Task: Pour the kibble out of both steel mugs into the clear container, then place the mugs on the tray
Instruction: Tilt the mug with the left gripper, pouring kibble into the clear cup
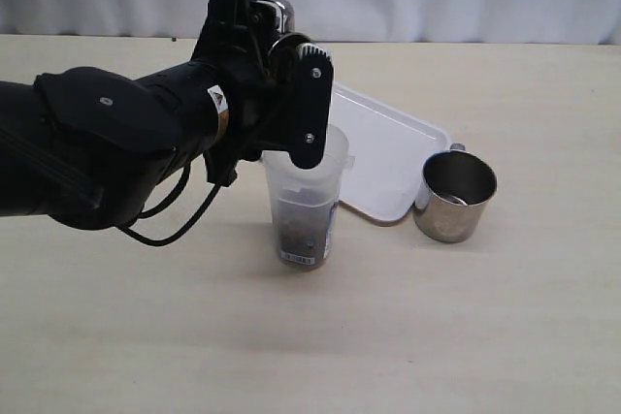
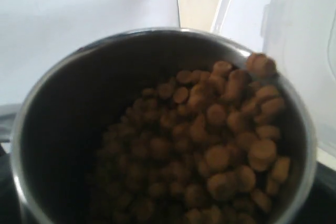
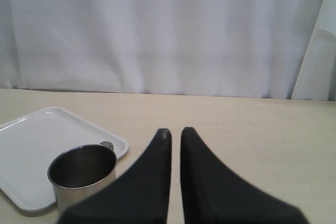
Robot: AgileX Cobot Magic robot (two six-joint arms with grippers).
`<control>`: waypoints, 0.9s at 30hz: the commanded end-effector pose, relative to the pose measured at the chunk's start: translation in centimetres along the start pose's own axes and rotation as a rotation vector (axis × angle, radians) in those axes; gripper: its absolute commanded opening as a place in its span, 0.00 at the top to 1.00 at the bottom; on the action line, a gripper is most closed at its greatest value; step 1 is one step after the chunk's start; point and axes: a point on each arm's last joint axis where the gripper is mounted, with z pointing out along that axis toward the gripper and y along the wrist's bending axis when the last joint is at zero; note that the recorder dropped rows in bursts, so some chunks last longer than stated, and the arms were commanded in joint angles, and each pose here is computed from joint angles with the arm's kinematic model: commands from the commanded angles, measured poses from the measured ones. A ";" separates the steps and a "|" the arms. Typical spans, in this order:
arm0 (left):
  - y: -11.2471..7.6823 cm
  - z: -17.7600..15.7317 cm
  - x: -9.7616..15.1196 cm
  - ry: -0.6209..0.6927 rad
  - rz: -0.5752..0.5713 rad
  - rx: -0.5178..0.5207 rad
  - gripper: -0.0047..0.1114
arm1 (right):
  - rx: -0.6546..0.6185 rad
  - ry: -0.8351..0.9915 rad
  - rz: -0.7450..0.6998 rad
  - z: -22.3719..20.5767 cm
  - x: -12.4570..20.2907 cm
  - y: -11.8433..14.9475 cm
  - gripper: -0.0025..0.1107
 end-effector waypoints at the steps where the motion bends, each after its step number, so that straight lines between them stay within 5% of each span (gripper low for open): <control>1: 0.6 -0.1 -0.1 0.003 0.062 -0.028 0.96 | 0.003 0.002 -0.002 0.0 0.1 0.0 0.94; 27: 1.3 -0.1 -0.4 -0.004 0.189 -0.048 0.96 | 0.003 0.002 -0.002 0.0 0.1 0.0 0.94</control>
